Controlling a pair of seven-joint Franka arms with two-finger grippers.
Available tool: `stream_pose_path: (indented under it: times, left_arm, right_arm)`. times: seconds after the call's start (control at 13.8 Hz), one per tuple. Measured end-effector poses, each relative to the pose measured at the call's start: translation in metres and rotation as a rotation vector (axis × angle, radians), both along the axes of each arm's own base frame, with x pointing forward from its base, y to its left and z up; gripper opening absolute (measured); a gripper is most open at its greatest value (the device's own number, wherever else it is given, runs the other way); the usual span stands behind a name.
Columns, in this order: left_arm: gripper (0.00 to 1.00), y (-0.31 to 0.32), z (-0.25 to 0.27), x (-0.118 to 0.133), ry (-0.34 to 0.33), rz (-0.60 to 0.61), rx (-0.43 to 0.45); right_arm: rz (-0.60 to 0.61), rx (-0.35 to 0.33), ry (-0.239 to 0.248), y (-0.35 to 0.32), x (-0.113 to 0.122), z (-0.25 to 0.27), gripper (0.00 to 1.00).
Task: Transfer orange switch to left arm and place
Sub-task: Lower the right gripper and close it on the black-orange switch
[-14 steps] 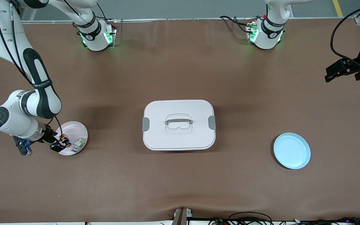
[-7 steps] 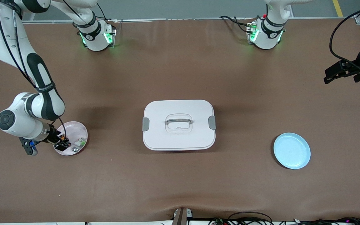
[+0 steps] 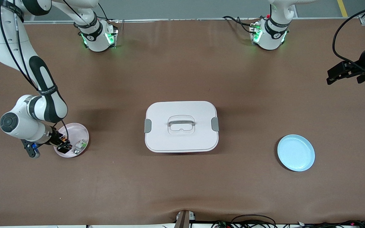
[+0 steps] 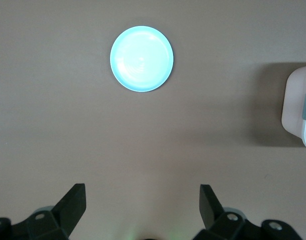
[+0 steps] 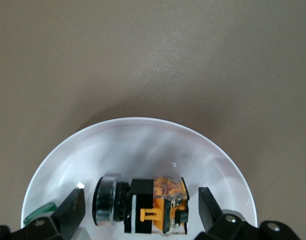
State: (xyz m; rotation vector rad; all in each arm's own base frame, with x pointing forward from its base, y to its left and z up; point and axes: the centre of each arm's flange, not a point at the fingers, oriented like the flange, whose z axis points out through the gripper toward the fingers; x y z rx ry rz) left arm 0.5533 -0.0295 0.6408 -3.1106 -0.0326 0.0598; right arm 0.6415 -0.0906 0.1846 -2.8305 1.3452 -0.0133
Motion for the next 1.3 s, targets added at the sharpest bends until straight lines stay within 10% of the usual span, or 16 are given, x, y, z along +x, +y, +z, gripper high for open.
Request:
stream_pose_path:
  times: [0.29, 0.51, 1.3]
  left_arm:
    - [1.0, 0.003, 0.006, -0.002, -0.011, 0.007, 0.0]
    - [1.0, 0.003, 0.013, -0.006, -0.025, 0.007, 0.001]
    - [1.0, -0.004, 0.015, -0.007, -0.028, -0.006, -0.004]
  right_arm:
    - [0.002, -0.001, 0.002, -0.001, -0.001, -0.003, 1.0]
    - [0.001, -0.001, 0.001, -0.002, 0.0, -0.002, 0.72]
    - [0.142, 0.012, 0.055, 0.0, -0.001, 0.006, 0.72]
